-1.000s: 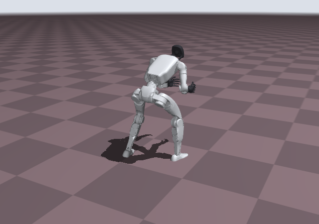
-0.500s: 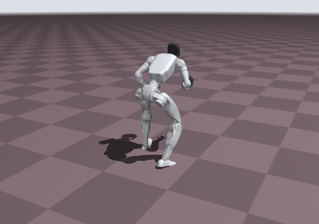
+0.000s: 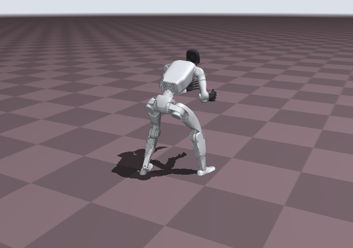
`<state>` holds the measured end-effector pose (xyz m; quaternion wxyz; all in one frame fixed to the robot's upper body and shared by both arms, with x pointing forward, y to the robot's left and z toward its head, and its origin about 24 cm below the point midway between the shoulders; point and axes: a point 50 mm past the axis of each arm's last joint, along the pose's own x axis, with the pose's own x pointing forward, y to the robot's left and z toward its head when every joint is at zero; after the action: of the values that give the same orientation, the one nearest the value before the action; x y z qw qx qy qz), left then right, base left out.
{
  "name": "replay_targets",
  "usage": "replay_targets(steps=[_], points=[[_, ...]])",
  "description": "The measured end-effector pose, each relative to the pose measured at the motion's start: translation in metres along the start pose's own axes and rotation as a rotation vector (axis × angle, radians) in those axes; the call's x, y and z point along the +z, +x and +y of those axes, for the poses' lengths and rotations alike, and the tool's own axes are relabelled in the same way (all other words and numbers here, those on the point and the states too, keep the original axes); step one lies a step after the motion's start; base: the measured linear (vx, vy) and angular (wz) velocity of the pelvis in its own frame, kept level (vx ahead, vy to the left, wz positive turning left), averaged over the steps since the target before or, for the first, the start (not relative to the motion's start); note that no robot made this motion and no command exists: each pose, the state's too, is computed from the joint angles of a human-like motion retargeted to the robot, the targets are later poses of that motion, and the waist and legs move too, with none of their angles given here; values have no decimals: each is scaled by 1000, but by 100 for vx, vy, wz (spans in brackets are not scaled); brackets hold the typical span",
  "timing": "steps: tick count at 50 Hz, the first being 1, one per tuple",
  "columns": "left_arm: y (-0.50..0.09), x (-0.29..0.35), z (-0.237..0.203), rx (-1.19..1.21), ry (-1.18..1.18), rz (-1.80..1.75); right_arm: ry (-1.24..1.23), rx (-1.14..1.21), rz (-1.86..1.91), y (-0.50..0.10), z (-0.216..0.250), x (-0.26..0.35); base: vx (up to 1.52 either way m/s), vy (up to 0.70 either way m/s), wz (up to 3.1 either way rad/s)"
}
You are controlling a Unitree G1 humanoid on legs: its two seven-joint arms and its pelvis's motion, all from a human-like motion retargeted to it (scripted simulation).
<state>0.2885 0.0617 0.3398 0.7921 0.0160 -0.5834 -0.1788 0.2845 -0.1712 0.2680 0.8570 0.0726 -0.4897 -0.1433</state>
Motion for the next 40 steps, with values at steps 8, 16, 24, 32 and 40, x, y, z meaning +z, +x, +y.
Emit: replay_targets(steps=[8, 16, 24, 32, 40], points=[[-68, -33, 21, 75, -8, 255, 69, 30, -73, 9, 13, 12, 47, -31, 12], [-150, -43, 50, 246, 8, 496, 103, 97, -114, 11, 25, 19, 38, -19, 13], [-197, -29, 78, 401, 60, 594, 74, 140, -131, 13, 36, 20, 34, -2, -34], [-199, -26, 91, 466, 93, 577, 117, 144, -67, -2, 37, 11, 39, 17, -59], [-105, -34, 62, 397, 27, 316, 56, 20, 130, -28, -7, -15, 37, 22, 12]])
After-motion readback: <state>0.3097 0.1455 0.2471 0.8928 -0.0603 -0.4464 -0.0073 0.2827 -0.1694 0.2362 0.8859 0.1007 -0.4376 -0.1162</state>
